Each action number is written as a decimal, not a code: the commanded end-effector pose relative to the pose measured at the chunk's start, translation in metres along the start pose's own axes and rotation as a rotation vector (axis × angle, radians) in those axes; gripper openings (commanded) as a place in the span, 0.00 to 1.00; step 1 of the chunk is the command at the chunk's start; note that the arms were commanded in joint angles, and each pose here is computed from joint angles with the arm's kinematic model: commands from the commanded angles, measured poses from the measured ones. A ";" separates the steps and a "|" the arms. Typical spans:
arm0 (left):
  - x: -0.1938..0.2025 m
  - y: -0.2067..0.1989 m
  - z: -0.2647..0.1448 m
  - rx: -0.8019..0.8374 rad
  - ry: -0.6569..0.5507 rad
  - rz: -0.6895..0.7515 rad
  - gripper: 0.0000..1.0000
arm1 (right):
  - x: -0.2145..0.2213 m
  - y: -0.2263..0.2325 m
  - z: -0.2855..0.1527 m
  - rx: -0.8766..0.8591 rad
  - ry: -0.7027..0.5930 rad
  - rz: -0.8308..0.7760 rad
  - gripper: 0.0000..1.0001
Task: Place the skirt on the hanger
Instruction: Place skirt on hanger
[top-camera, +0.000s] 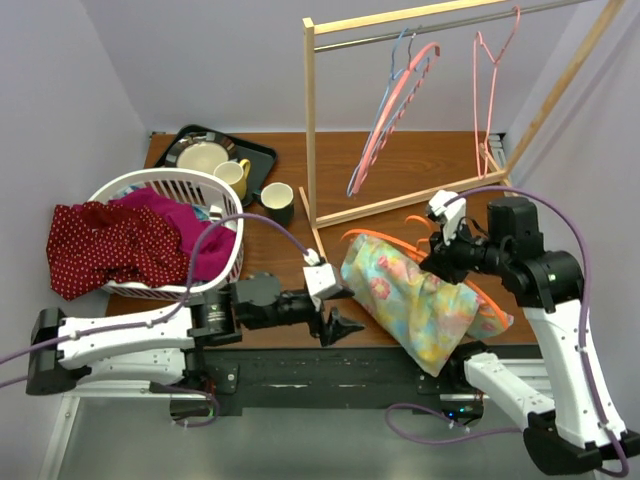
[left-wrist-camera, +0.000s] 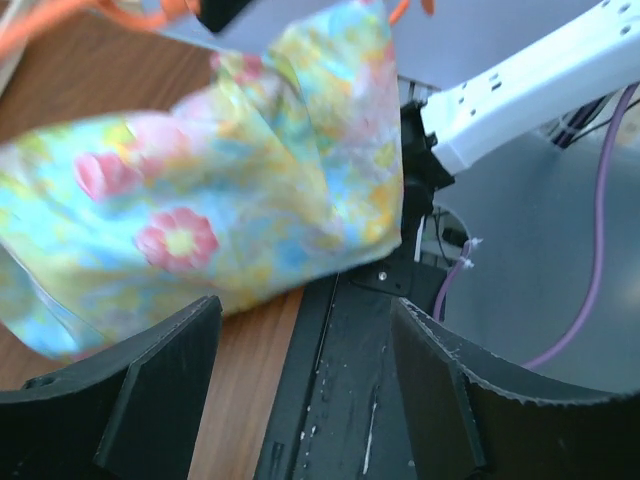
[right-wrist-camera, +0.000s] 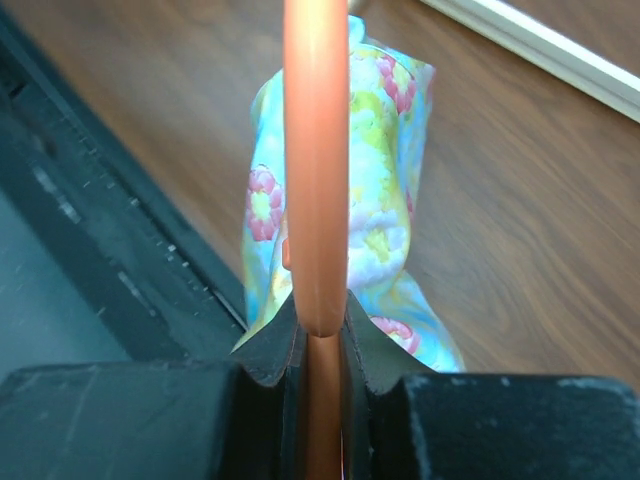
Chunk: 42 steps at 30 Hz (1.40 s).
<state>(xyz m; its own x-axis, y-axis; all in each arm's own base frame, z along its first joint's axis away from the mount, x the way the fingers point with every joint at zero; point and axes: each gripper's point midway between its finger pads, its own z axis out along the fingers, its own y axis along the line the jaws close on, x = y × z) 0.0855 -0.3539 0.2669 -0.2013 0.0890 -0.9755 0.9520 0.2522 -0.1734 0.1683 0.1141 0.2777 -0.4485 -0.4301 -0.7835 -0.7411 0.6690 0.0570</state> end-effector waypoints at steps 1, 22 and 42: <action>-0.033 -0.006 0.020 -0.030 -0.134 0.054 0.73 | -0.013 -0.034 -0.017 0.244 -0.083 0.102 0.00; -0.037 -0.030 0.162 -0.204 -0.198 0.137 0.68 | -0.056 -0.083 -0.032 0.462 -0.255 0.532 0.00; -0.128 -0.069 0.161 -0.065 -0.250 0.141 0.00 | -0.044 -0.096 -0.018 0.492 -0.299 0.526 0.00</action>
<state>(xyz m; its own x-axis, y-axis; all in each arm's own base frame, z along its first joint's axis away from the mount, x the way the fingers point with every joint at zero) 0.1067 -0.5413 0.2771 -0.0025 0.0863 -0.9963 0.8933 0.4480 0.0366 0.2331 0.0570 0.2986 -0.5822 0.1314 -0.8024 -0.1086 0.9655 0.2368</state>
